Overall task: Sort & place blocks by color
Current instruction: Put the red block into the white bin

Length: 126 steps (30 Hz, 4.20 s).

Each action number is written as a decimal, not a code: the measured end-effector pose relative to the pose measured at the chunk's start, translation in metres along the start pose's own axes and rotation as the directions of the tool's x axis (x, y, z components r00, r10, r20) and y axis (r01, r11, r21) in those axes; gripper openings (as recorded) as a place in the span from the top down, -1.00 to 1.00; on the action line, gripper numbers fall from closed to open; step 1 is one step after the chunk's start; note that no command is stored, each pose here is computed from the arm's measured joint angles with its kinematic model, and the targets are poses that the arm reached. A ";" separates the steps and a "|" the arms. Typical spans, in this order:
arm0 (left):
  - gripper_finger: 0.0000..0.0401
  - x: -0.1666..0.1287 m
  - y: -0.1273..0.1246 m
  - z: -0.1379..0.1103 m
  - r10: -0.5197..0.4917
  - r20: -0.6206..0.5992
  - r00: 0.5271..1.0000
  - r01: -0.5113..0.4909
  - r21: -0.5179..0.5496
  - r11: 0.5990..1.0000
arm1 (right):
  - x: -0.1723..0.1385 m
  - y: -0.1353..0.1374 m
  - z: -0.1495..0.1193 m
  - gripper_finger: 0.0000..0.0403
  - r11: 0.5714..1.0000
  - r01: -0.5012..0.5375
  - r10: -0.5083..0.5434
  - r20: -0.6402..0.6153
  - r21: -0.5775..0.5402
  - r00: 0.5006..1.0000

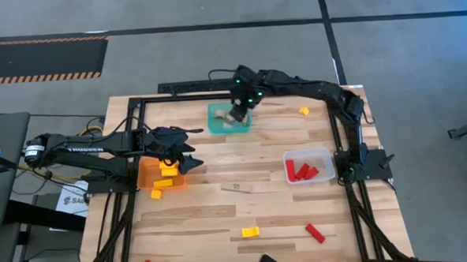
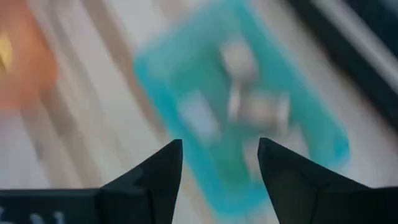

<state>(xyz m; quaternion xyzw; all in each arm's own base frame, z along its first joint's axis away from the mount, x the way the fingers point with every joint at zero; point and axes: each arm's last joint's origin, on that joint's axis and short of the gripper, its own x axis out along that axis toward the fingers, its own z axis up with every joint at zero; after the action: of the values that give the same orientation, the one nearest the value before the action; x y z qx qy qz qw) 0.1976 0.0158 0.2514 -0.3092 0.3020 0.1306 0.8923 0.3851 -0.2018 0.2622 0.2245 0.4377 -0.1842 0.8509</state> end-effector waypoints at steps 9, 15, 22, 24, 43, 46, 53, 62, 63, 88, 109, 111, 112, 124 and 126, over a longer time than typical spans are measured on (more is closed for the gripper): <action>-0.91 0.000 -0.005 -0.005 -0.041 -0.046 0.998 0.048 0.149 0.988 | -0.077 0.029 -0.061 -0.12 0.996 -0.021 -0.016 -0.407 -0.085 0.913; -0.91 -0.006 -0.023 -0.040 -0.224 -0.410 0.884 0.265 0.045 0.963 | -0.117 0.054 -0.106 -0.07 0.987 -0.074 0.017 -0.363 -0.145 0.932; -0.91 -0.031 -0.078 -0.094 -0.312 -0.615 0.724 0.480 0.124 0.869 | -0.126 0.056 -0.142 -0.02 0.991 -0.098 0.075 -0.236 -0.087 0.969; -0.91 -0.037 -0.092 -0.115 -0.310 -0.645 0.698 0.521 0.162 0.838 | -0.124 0.053 -0.148 -0.01 0.993 -0.095 0.078 -0.220 -0.067 0.972; -0.91 -0.017 -0.168 -0.269 0.048 -0.686 0.726 0.443 0.520 0.730 | -0.109 0.047 -0.163 0.16 0.995 -0.084 0.067 -0.256 -0.053 0.964; -0.90 -0.012 -0.170 -0.280 0.092 -0.649 0.755 0.374 0.542 0.753 | -0.109 0.047 -0.163 0.18 0.995 -0.083 0.067 -0.256 -0.053 0.964; -0.90 -0.009 -0.163 -0.298 0.153 -0.635 0.757 0.309 0.554 0.773 | -0.109 0.044 -0.162 0.23 0.995 -0.079 0.064 -0.253 -0.053 0.965; -0.70 -0.020 -0.152 -0.305 0.234 -0.619 0.750 0.311 0.642 0.701 | -0.109 0.042 -0.162 0.30 0.996 -0.076 0.061 -0.252 -0.049 0.966; -0.65 -0.020 -0.153 -0.305 0.227 -0.621 0.750 0.329 0.648 0.687 | -0.109 0.042 -0.162 0.31 0.996 -0.076 0.062 -0.251 -0.049 0.966; 0.92 0.008 -0.139 -0.205 0.308 -0.465 0.830 0.208 0.770 0.603 | -0.137 0.030 -0.163 0.41 0.997 -0.068 0.061 -0.178 -0.031 0.982; 0.97 0.124 -0.050 0.044 -0.035 0.059 0.998 -0.003 0.543 0.839 | -0.260 0.021 -0.220 0.41 0.983 -0.171 0.150 0.236 0.068 0.960; 0.97 0.142 -0.043 0.061 -0.152 0.139 0.979 0.072 0.458 0.886 | -0.262 0.021 -0.222 0.41 0.982 -0.173 0.150 0.244 0.075 0.958; 0.97 0.151 -0.042 0.069 -0.203 0.174 0.964 0.114 0.420 0.900 | -0.263 0.020 -0.223 0.41 0.982 -0.172 0.149 0.243 0.075 0.958; 0.97 0.277 -0.092 0.120 -0.476 0.185 0.860 0.416 0.288 0.863 | -0.262 0.018 -0.231 0.41 0.988 -0.137 0.125 0.166 0.064 0.978; 0.97 0.293 -0.105 0.124 -0.529 0.143 0.837 0.469 0.312 0.826 | -0.262 0.018 -0.232 0.41 0.989 -0.135 0.124 0.163 0.060 0.979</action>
<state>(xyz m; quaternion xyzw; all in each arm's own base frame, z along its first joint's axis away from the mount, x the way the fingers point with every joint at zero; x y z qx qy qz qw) 0.5281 0.0264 0.1973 -0.2393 0.1227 -0.1162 0.9561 0.0969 -0.0305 0.3632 0.2673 0.3463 -0.1610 0.8847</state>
